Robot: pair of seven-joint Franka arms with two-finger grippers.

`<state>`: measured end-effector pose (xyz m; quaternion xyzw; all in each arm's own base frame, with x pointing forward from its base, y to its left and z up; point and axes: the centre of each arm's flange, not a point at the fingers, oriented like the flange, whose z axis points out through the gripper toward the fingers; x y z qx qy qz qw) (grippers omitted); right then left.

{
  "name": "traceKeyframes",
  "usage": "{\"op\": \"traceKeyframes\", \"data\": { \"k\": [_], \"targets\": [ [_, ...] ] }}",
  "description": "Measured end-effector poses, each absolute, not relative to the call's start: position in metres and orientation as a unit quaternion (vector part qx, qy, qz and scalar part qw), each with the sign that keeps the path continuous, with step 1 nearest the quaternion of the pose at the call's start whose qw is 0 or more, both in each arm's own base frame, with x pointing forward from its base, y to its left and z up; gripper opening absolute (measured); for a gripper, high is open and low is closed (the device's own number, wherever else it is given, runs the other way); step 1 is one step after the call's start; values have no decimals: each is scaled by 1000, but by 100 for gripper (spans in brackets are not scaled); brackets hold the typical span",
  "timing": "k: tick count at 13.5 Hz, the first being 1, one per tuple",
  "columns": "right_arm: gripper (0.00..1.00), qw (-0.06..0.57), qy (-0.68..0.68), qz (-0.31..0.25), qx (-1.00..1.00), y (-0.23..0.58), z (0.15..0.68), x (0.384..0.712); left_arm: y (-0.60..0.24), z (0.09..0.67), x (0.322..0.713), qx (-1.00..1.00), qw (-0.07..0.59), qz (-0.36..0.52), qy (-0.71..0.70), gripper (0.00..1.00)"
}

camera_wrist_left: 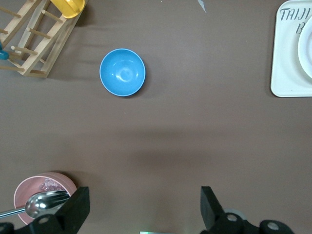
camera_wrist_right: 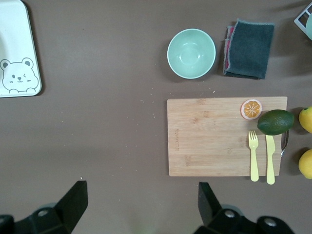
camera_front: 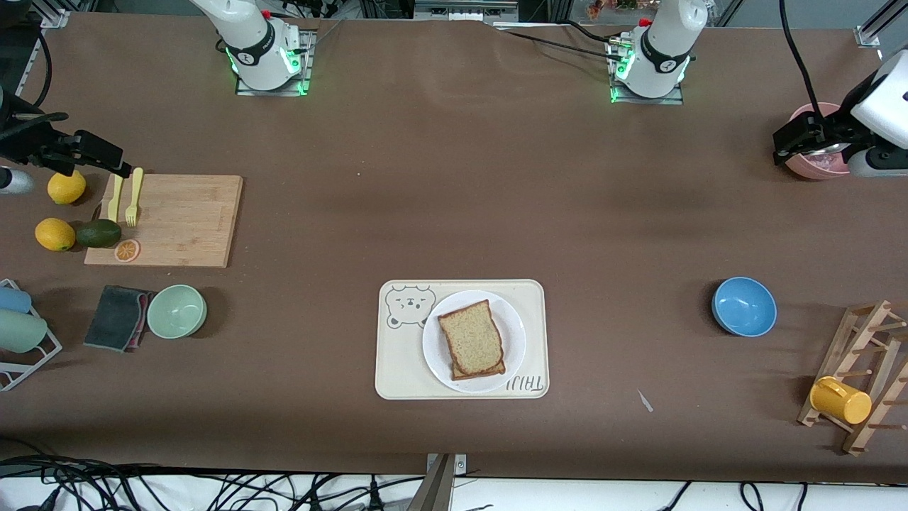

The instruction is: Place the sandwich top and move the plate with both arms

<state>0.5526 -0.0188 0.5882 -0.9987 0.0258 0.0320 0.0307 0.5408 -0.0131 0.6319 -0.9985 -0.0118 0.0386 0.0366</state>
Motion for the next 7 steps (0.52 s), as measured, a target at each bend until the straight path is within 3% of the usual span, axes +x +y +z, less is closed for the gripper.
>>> {"op": "traceKeyframes", "data": {
  "k": [7],
  "targets": [
    [100, 31, 26, 32, -999, -19, 588, 553, -5, 622, 540, -998, 6, 52, -24, 100]
  ]
}}
